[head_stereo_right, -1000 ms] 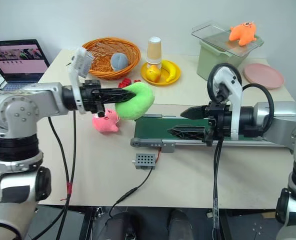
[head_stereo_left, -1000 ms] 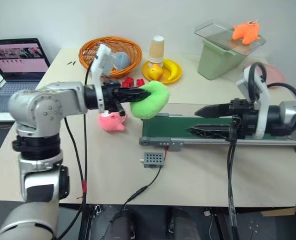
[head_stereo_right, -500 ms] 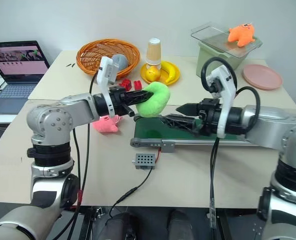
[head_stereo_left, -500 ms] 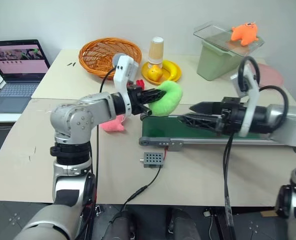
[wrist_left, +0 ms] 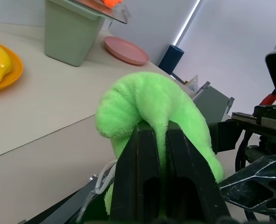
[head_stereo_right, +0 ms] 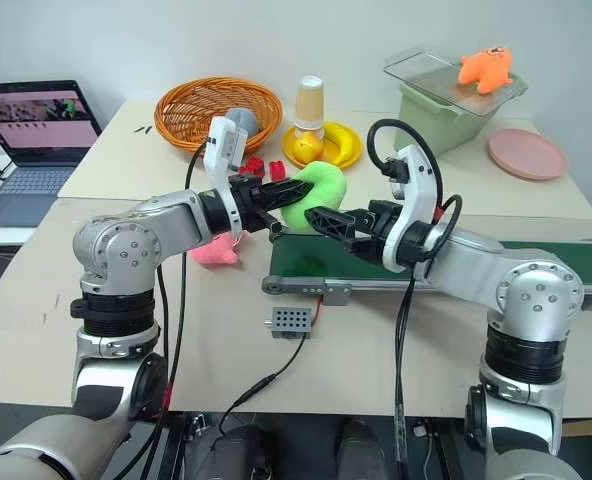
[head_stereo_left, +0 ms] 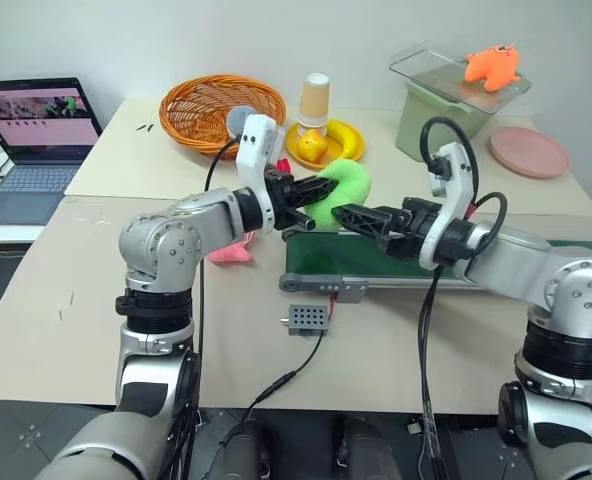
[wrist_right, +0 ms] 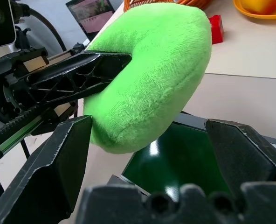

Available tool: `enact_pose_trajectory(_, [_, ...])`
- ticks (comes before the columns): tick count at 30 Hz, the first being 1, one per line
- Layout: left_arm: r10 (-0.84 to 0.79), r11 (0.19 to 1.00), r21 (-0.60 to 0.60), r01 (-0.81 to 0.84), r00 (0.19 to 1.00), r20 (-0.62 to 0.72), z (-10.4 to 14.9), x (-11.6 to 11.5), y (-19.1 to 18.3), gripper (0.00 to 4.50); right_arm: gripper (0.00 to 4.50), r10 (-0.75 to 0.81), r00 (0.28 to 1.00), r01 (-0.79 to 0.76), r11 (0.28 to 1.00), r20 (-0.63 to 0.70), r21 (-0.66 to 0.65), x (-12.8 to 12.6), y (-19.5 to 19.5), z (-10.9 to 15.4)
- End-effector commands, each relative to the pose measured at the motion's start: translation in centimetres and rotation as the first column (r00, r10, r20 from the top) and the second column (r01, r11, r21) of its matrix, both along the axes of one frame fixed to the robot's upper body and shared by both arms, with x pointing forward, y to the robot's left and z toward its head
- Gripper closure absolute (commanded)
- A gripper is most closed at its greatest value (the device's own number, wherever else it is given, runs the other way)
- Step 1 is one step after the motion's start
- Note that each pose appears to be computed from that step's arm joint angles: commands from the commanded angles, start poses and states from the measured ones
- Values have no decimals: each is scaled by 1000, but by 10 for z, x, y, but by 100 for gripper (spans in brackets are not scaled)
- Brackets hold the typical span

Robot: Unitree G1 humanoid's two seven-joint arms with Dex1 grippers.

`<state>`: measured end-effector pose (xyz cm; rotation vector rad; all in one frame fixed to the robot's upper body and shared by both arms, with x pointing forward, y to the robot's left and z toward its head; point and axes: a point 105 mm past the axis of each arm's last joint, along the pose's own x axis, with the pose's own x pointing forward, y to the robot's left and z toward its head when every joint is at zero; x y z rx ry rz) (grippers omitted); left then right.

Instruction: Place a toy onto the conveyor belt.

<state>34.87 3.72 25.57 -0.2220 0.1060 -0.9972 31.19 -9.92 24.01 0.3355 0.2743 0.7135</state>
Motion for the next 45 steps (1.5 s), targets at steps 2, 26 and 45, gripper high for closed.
enact_pose_trajectory(2, [-1,1000,-26,2,999,49,11,-3,-2,450,70,0,999,-2,999,32,47,-1,2,12])
enact_pose_trajectory(26, [-20,996,-82,22,999,29,44,-8,19,201,450,-9,998,10,1000,69,-10,3,1,13])
enact_pose_trajectory(45, [-299,865,401,301,952,-68,4,-65,63,201,450,748,564,284,222,349,-933,-13,-15,23])
